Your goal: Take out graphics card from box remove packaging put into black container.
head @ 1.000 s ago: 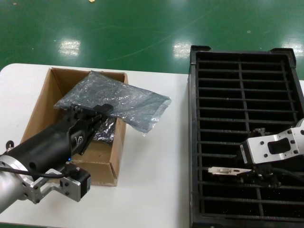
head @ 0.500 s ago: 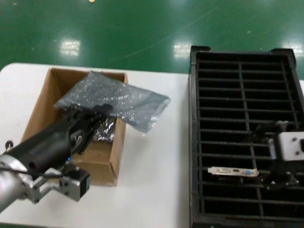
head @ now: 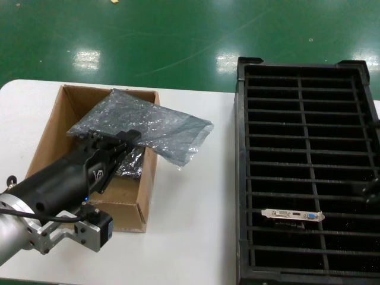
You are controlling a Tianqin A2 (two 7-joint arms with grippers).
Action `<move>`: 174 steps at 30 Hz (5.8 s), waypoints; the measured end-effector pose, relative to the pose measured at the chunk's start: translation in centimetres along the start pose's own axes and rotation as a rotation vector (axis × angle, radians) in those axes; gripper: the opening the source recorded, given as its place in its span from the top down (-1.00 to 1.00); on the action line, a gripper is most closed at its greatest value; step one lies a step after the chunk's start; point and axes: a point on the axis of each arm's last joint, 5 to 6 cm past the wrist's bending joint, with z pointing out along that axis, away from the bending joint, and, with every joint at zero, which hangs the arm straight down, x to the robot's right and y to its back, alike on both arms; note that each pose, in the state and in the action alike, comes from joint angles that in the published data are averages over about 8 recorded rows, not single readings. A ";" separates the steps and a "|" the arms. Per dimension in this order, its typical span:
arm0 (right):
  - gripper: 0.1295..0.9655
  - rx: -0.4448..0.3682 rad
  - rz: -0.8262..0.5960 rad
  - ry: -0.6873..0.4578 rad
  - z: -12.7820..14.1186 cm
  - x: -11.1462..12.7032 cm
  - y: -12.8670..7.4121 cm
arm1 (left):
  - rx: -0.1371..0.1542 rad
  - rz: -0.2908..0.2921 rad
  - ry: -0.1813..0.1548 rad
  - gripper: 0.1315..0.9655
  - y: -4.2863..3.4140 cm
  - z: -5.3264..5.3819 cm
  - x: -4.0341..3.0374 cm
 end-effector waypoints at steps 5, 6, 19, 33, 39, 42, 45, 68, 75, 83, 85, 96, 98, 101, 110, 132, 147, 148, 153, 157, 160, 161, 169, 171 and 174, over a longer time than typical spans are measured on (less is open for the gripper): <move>-0.66 0.040 0.109 0.076 -0.6 0.3 2.4 | 0.000 0.000 0.000 0.98 0.00 0.0 0.00; -0.71 0.046 0.124 0.085 -0.7 0.4 2.7 | 0.000 0.000 0.000 0.98 0.00 0.0 0.00; -0.93 0.063 0.161 0.109 -1.1 0.5 3.4 | 0.048 -0.199 0.026 0.98 -0.38 -0.1 -1.18; -1.00 0.063 0.160 0.109 -1.1 0.5 3.4 | 0.079 -1.161 0.261 0.98 0.81 3.8 -1.25; -1.00 0.063 0.160 0.109 -1.1 0.5 3.4 | -0.013 -1.461 0.378 0.98 0.19 7.7 0.32; -1.00 0.063 0.160 0.109 -1.1 0.5 3.4 | -0.054 -1.542 0.409 0.98 -0.37 9.4 0.95; -1.00 0.063 0.161 0.109 -1.1 0.5 3.4 | -0.100 -1.578 0.430 0.98 -0.76 10.7 1.52; -1.00 0.063 0.161 0.109 -1.1 0.5 3.4 | -0.182 -1.499 0.376 0.66 1.25 15.6 -0.55; -1.00 0.063 0.161 0.109 -1.1 0.5 3.4 | -0.126 -1.450 0.296 0.37 1.63 14.1 -2.94; -1.00 0.063 0.161 0.109 -1.1 0.5 3.4 | -0.024 -1.130 -0.009 -0.05 2.37 8.8 -8.24; -1.00 0.063 0.161 0.109 -1.1 0.5 3.4 | -0.031 -0.992 -0.106 -0.18 2.49 7.2 -9.02; -1.00 0.076 0.168 0.114 -0.8 0.1 3.4 | -0.172 -0.364 -0.342 -0.70 2.28 2.2 -7.66; -1.00 0.088 0.175 0.119 -0.5 -0.1 3.4 | -0.163 -0.388 -0.341 -0.70 2.24 2.3 -7.43; -1.00 0.111 0.190 0.129 0.0 -0.7 3.4 | -0.140 -0.445 -0.340 -0.73 2.14 2.6 -7.04; -1.00 0.190 0.253 0.172 1.7 -3.0 3.3 | -0.095 -0.578 -0.340 -0.94 1.76 3.1 -4.83; -1.00 0.317 0.467 0.316 5.1 -9.2 3.3 | -0.056 -0.939 -0.356 -1.00 0.63 3.8 1.25; -1.00 0.333 0.643 0.432 6.5 -13.7 3.5 | -0.097 -1.193 -0.371 -1.00 -0.37 3.6 5.67; -1.00 0.331 0.655 0.440 6.6 -14.0 3.5 | -0.101 -1.210 -0.372 -1.00 -0.45 3.5 5.97; -1.00 0.321 0.717 0.480 6.9 -15.6 3.5 | -0.129 -1.294 -0.377 -1.00 -0.85 3.4 7.50; -1.00 0.307 0.769 0.513 7.1 -16.9 3.6 | -0.156 -1.362 -0.380 -1.00 -1.20 3.2 8.75; -1.00 0.294 0.807 0.537 7.3 -17.8 3.6 | -0.178 -1.412 -0.382 -1.00 -1.47 3.0 9.69; -1.00 0.289 0.820 0.545 7.3 -18.2 3.6 | -0.186 -1.429 -0.383 -1.00 -1.57 2.9 10.01; -1.00 0.246 0.910 0.600 7.5 -20.5 3.7 | -0.249 -1.545 -0.386 -1.00 -2.30 2.4 12.23; -1.00 0.240 0.921 0.607 7.5 -20.7 3.7 | -0.258 -1.558 -0.387 -1.00 -2.39 2.3 12.49; -1.00 0.237 0.926 0.610 7.5 -20.9 3.7 | -0.261 -1.564 -0.387 -1.00 -2.43 2.3 12.61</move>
